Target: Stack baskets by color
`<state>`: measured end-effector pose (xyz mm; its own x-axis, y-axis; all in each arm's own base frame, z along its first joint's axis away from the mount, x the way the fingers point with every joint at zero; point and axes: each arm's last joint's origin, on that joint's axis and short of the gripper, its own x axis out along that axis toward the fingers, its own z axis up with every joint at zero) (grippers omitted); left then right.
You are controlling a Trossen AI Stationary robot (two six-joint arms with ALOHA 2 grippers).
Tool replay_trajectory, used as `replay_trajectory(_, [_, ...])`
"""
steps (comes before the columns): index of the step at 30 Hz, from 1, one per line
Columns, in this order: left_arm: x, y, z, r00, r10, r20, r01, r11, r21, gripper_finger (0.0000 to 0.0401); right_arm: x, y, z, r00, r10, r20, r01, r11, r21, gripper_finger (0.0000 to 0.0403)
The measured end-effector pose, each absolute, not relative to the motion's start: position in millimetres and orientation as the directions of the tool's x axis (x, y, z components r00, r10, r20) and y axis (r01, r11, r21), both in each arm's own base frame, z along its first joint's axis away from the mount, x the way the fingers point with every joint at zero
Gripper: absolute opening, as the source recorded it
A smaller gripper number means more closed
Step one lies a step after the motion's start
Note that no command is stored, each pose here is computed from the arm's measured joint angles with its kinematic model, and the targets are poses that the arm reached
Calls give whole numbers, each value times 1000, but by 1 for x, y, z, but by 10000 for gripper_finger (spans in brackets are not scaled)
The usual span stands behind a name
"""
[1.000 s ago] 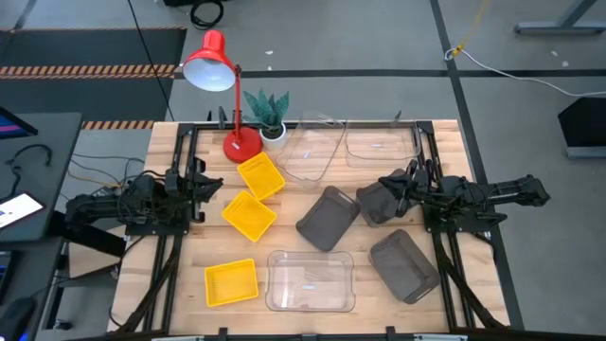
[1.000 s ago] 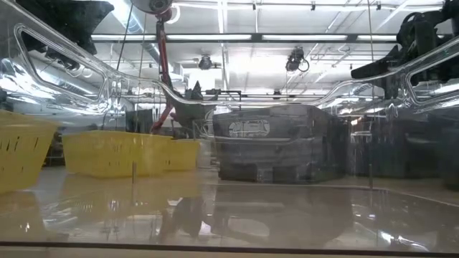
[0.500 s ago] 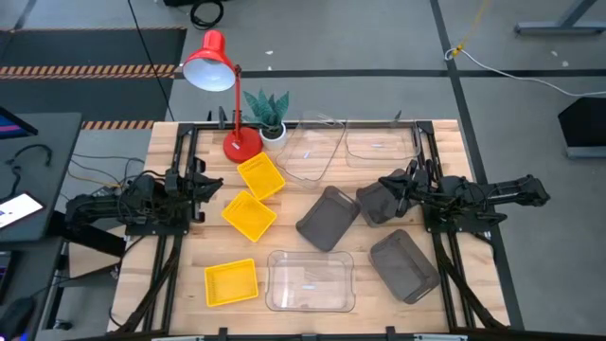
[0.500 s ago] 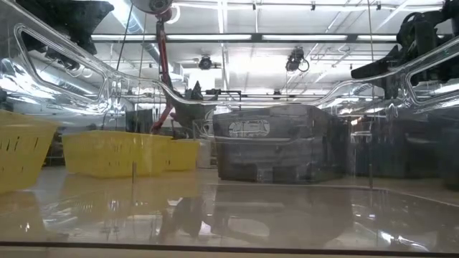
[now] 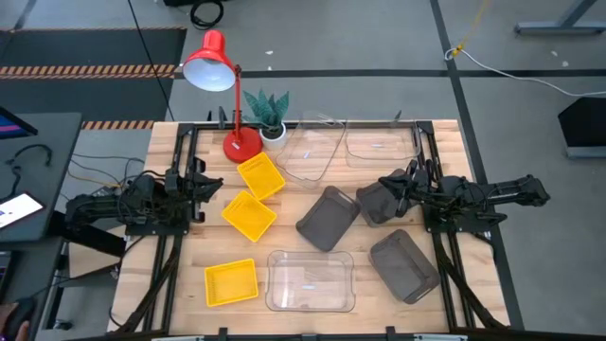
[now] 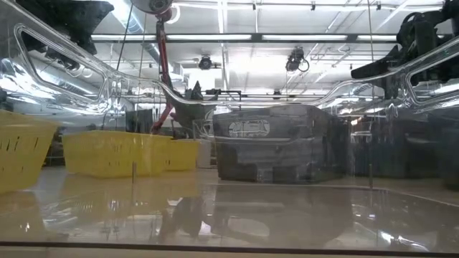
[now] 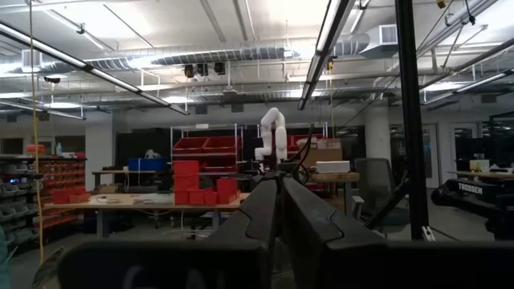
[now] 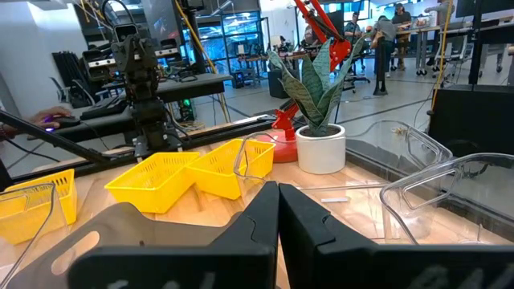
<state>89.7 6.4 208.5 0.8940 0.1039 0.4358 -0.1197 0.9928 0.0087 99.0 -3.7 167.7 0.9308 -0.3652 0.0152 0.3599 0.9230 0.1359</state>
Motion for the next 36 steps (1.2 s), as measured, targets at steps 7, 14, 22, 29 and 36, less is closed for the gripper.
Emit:
replay_trajectory(7, [90,6,209,894,104,436,-120,993,9,36,99,-4,168,931,-365,15,360,923,136,13])
replay_trajectory(14, [90,6,208,894,104,436,-120,993,9,28,99,-4,168,931,-365,15,360,923,136,13])
replay_trajectory(22, [90,6,208,894,104,436,-120,993,9,36,99,-4,168,931,-365,15,360,923,136,13])
replay_trajectory(29, [90,6,208,894,104,436,-120,993,9,28,99,-4,168,931,-365,15,360,923,136,13])
replay_trajectory(36, [90,6,209,894,104,436,-120,993,9,35,99,-4,168,931,-366,15,360,923,135,13])
